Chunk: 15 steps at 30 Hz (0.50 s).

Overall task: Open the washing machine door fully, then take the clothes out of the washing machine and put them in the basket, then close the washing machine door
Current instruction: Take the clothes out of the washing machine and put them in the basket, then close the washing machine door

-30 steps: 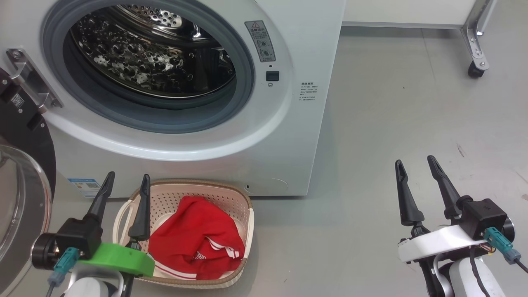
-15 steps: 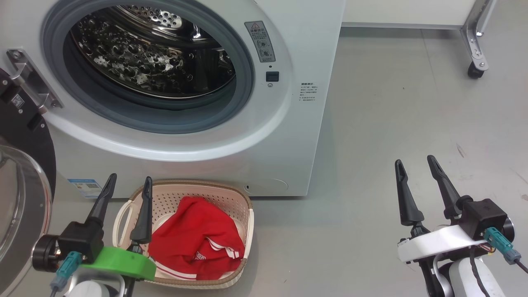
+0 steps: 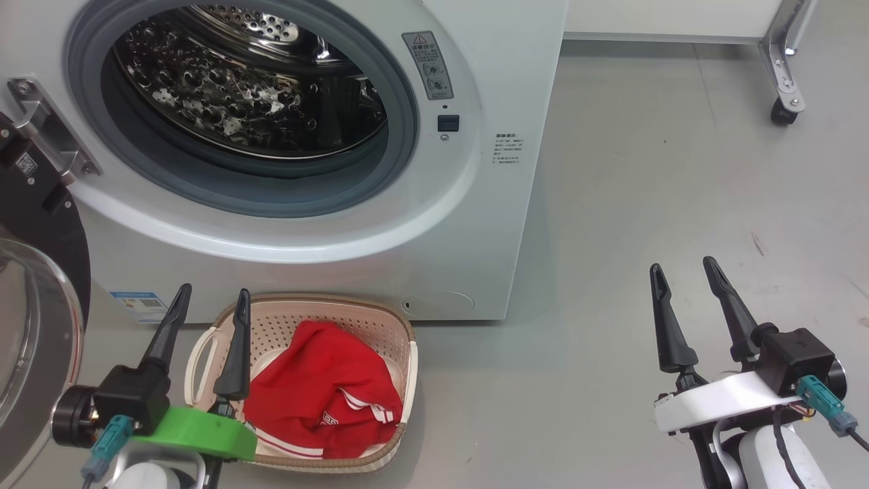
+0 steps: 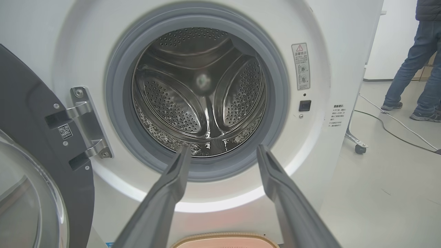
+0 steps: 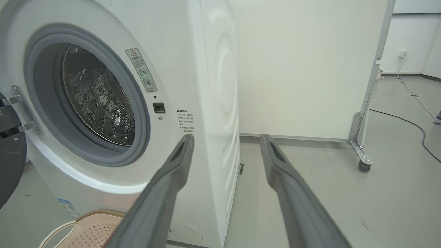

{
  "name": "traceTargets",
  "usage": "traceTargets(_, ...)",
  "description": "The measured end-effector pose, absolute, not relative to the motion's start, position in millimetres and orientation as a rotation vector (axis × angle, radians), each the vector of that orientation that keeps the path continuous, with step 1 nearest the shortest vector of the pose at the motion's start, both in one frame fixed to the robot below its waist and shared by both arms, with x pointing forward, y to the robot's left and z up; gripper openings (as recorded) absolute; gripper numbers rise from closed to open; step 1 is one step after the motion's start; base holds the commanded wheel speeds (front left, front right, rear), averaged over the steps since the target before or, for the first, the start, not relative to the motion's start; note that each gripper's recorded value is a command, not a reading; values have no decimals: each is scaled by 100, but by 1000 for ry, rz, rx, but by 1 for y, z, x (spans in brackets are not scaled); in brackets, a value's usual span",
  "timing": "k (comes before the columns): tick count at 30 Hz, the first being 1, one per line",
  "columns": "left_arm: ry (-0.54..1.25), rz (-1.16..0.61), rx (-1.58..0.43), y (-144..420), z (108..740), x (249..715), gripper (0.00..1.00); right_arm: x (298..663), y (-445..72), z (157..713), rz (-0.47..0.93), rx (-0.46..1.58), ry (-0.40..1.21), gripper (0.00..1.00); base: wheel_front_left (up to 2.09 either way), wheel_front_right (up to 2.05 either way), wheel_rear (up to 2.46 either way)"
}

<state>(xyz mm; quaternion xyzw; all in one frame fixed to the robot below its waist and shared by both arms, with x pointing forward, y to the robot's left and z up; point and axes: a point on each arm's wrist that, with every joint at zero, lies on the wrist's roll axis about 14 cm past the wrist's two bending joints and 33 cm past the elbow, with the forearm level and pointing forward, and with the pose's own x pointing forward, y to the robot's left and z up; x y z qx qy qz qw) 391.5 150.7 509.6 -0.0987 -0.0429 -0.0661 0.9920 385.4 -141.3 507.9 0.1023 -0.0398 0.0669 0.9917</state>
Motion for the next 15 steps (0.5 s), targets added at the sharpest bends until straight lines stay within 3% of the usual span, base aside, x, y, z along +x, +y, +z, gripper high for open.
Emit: traceTargets(15,-76,-109,-218,156,505,391,100,386,-141,506,135,206,-74,100,-22,22,0)
